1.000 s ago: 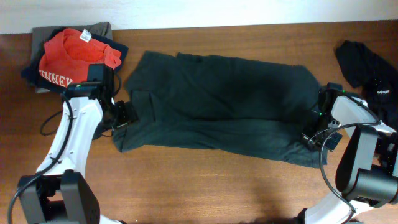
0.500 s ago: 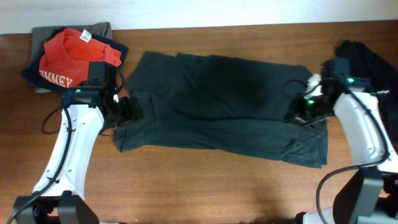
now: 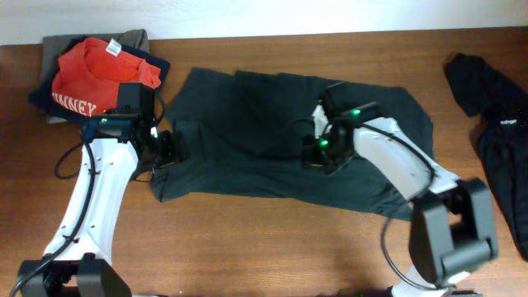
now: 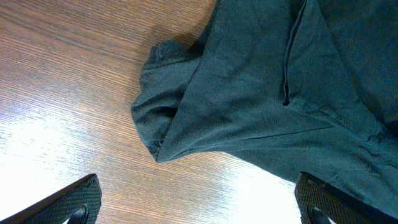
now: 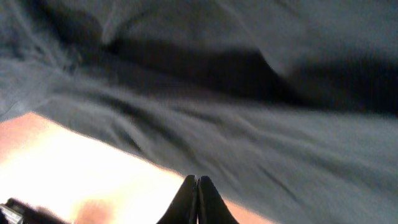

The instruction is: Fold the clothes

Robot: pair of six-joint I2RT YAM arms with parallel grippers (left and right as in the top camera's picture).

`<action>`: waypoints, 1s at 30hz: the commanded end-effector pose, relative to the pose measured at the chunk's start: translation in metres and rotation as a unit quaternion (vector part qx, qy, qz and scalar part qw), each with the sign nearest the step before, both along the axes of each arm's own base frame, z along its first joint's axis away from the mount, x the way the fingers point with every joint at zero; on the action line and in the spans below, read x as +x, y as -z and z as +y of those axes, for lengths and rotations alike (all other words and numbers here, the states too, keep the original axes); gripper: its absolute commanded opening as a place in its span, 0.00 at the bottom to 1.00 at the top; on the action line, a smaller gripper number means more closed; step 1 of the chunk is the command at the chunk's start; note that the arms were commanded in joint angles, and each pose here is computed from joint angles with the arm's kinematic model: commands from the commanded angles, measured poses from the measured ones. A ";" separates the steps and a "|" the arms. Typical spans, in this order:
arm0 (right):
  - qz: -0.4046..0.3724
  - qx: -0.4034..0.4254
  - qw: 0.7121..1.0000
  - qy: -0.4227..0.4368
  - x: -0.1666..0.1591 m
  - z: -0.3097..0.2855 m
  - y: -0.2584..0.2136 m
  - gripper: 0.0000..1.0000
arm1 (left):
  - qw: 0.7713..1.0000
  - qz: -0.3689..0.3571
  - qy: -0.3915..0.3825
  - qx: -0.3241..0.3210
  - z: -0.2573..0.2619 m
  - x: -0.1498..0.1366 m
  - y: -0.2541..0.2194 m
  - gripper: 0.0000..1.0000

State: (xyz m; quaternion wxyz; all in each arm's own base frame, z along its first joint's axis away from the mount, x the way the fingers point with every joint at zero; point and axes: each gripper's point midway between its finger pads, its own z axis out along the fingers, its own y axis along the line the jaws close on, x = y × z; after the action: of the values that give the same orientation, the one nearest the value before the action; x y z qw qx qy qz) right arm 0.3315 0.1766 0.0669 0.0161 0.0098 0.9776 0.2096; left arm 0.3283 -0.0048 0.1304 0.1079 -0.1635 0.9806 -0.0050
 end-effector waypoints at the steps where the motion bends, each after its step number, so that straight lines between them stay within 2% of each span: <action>1: 0.013 0.005 1.000 -0.003 0.002 0.019 0.020 0.04 | 1.000 -0.004 0.008 -0.003 -0.001 0.000 -0.004 0.99; 12: 0.009 0.030 0.999 0.031 0.025 0.040 0.050 0.05 | 1.000 -0.004 0.008 -0.003 -0.001 0.000 -0.004 0.99; 16: -0.011 0.052 0.998 0.037 0.038 0.048 0.050 0.09 | 1.000 -0.004 0.008 -0.003 -0.001 0.000 -0.004 0.99; 25: -0.090 0.063 0.992 0.066 0.078 0.053 0.040 0.10 | 1.000 -0.004 0.008 -0.004 -0.001 0.000 -0.004 0.99; 30: -0.106 0.056 0.990 0.075 0.087 0.048 0.035 0.04 | 1.000 -0.005 0.008 -0.004 -0.002 0.000 -0.004 0.99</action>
State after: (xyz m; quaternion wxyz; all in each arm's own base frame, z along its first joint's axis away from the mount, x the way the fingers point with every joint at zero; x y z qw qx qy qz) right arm 0.4113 0.2289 0.0324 0.1251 0.0523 0.9518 0.2753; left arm 0.3276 -0.0048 0.1303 0.1066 -0.1635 0.9808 -0.0049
